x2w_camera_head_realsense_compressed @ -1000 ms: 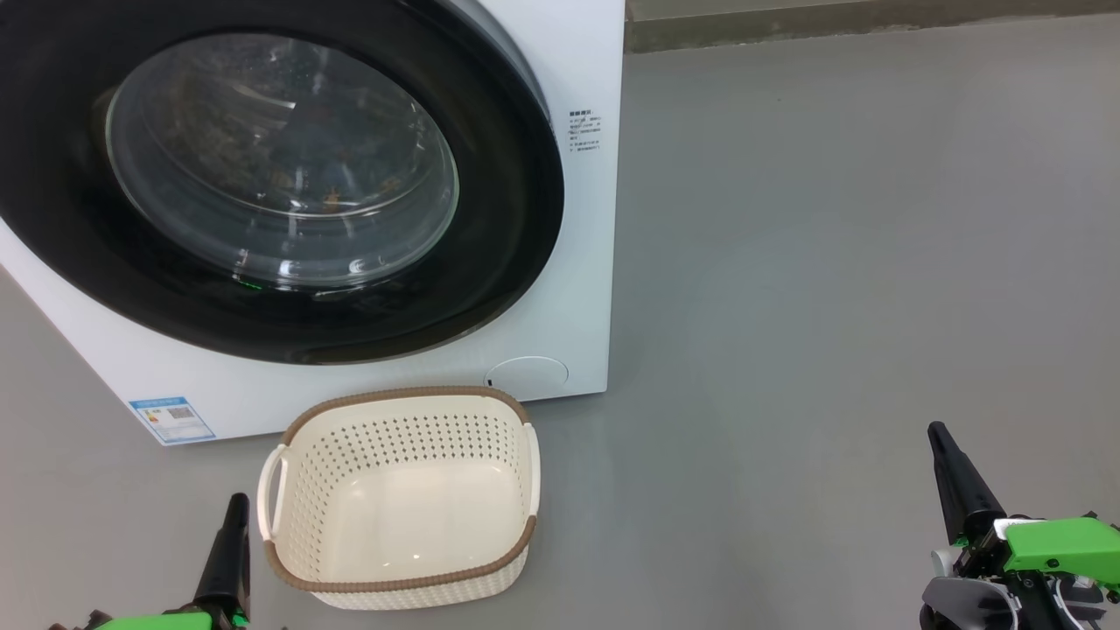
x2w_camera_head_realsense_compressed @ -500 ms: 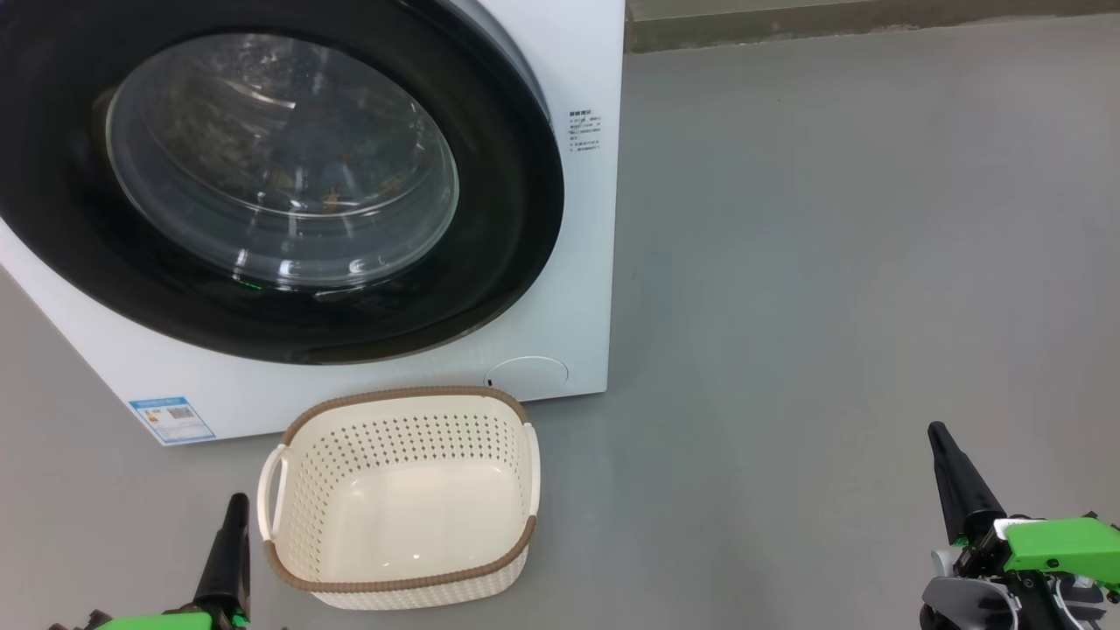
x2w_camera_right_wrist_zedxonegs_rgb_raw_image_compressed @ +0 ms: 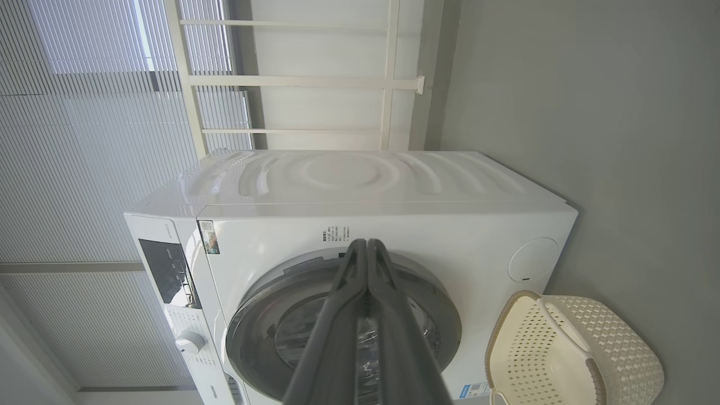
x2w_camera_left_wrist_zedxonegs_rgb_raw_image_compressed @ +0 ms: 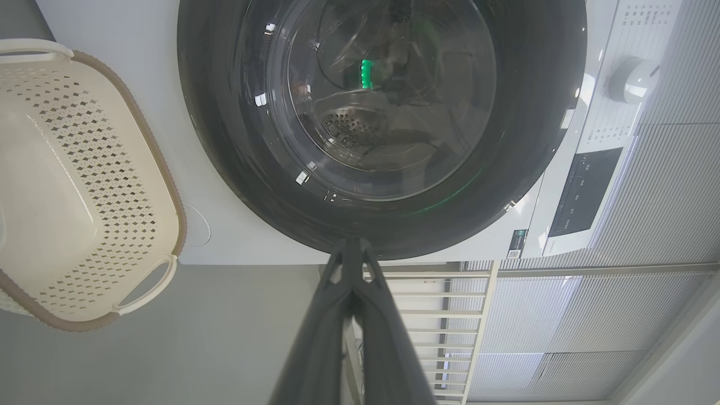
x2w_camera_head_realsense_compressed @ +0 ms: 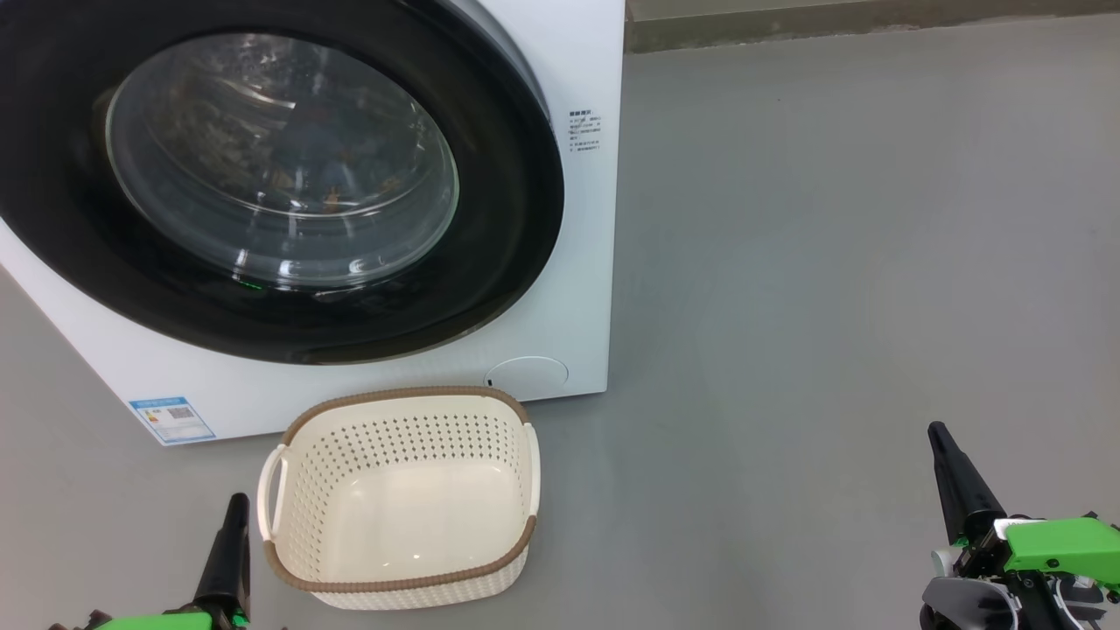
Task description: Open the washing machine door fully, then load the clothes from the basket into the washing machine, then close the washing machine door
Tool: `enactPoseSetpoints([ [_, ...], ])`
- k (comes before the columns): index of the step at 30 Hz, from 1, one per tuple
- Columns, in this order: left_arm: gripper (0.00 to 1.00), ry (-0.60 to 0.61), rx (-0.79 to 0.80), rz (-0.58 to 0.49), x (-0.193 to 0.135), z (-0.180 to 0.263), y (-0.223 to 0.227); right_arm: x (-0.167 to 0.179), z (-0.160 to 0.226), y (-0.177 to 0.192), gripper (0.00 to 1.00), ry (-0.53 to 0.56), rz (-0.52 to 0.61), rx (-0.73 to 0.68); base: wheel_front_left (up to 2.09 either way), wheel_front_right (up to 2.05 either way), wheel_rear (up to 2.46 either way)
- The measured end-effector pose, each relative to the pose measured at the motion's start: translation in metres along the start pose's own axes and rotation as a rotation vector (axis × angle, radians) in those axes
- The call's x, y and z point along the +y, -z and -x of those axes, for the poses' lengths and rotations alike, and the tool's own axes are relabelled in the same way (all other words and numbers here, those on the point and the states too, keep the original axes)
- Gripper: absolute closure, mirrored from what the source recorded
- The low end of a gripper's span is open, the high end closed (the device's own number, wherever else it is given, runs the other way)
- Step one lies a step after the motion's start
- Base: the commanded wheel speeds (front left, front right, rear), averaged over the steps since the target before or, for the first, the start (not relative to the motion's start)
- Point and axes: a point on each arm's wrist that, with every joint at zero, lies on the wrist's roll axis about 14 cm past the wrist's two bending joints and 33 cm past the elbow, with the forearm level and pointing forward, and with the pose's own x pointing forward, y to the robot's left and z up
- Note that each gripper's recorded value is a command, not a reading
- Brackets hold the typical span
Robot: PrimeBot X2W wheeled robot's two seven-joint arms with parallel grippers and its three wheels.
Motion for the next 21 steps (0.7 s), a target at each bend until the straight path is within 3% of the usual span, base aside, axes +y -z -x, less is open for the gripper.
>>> enactPoseSetpoints([
  [21,1.00,0.000,0.000,0.000,0.0000,0.0000,0.0000,0.0000,0.0000,-0.0001,1.00,0.000,0.000,0.000,0.00,0.00,0.00],
])
